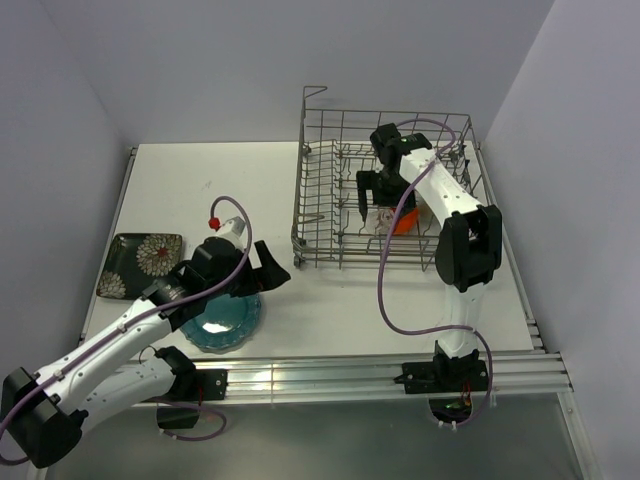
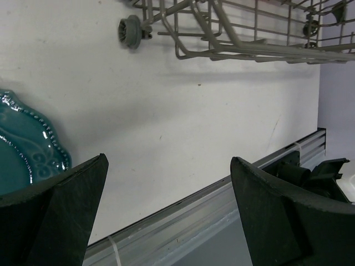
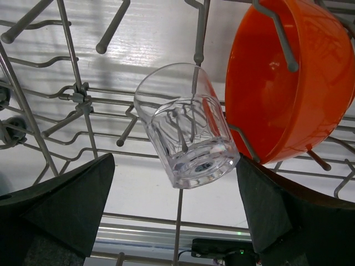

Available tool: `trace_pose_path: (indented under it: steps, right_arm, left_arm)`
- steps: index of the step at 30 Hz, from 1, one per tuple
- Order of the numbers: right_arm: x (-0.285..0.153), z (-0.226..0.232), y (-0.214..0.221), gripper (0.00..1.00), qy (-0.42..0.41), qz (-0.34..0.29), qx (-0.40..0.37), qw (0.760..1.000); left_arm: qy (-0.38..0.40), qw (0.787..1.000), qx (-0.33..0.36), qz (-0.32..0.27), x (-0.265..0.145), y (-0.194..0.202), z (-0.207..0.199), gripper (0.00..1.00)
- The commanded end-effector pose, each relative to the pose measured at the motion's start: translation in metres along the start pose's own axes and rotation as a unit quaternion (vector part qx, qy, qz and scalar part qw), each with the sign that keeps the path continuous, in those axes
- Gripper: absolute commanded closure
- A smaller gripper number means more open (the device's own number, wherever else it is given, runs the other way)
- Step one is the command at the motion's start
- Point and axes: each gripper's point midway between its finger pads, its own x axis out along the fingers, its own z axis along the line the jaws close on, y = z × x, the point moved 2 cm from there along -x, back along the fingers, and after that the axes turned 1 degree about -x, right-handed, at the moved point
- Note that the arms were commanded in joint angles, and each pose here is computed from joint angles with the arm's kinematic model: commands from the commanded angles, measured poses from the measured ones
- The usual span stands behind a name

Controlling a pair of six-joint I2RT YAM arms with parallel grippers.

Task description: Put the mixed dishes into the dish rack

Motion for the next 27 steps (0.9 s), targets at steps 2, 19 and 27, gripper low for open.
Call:
trace_pose_path:
  steps: [2,19,27]
  right_arm:
    - [-0.025,0.003,-0.018,0.02,-0.019,-0.057,-0.008,0.998]
    - [-0.147,0.026,0.012,0.02,-0.078,-0.213,-0.024,0.974]
    - [-0.200,0.027,0.069,0.02,-0.142,-0.283,-0.034,0.948]
  left_arm:
    - [-0.019,1.000,-0.018,-0.006,0.003,0.002,0.010,0.01]
    - [-0.153,0.988,0.000,0.011,-0.006,-0.005,0.035,0.01]
    - [-0.225,0.974,0.017,0.024,-0.015,-0.004,0.050,0.01]
